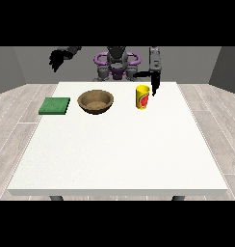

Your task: Pick the cup and pour the ball into the bowl, then pick the bowl and place it on the pad

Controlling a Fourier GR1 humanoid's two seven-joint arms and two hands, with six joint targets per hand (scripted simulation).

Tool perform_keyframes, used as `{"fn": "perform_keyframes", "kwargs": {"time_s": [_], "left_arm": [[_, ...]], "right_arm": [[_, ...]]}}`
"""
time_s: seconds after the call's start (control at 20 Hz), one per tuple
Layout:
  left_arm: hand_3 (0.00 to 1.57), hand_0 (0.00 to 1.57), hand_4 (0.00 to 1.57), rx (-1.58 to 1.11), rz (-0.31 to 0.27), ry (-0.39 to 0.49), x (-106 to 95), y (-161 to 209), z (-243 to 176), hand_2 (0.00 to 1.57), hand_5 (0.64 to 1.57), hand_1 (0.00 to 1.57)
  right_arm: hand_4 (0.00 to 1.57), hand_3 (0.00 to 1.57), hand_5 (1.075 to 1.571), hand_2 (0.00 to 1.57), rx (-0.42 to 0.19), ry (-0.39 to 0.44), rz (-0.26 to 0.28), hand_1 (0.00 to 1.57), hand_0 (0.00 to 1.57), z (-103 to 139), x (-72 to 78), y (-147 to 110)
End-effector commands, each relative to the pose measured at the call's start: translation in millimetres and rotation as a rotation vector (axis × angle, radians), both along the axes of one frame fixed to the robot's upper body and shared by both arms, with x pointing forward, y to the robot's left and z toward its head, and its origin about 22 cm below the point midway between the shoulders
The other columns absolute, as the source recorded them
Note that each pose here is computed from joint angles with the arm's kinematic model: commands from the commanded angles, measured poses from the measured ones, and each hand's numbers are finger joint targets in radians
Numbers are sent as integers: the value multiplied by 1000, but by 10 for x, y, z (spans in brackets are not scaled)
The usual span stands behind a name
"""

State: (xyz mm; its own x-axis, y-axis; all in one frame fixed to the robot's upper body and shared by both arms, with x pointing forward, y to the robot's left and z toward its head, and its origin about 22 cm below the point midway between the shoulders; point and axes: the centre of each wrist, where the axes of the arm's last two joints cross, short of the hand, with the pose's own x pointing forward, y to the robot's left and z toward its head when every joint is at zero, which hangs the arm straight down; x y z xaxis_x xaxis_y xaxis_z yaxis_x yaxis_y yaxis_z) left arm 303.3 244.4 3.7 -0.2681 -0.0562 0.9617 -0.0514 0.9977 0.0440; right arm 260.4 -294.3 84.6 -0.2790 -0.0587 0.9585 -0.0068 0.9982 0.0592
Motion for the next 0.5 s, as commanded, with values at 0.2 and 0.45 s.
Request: {"fn": "perform_keyframes", "kwargs": {"time_s": [0.2,0.45], "left_arm": [[0,0,169,4,12,33,275,133,-328,0,1422,0],[0,0,211,-15,47,65,168,18,-684,0,1435,0]], "right_arm": [[667,0,1562,0,-1,17,10,0,0,-28,98,-198],[673,0,1563,0,-17,25,28,0,0,-220,16,-302]]}}
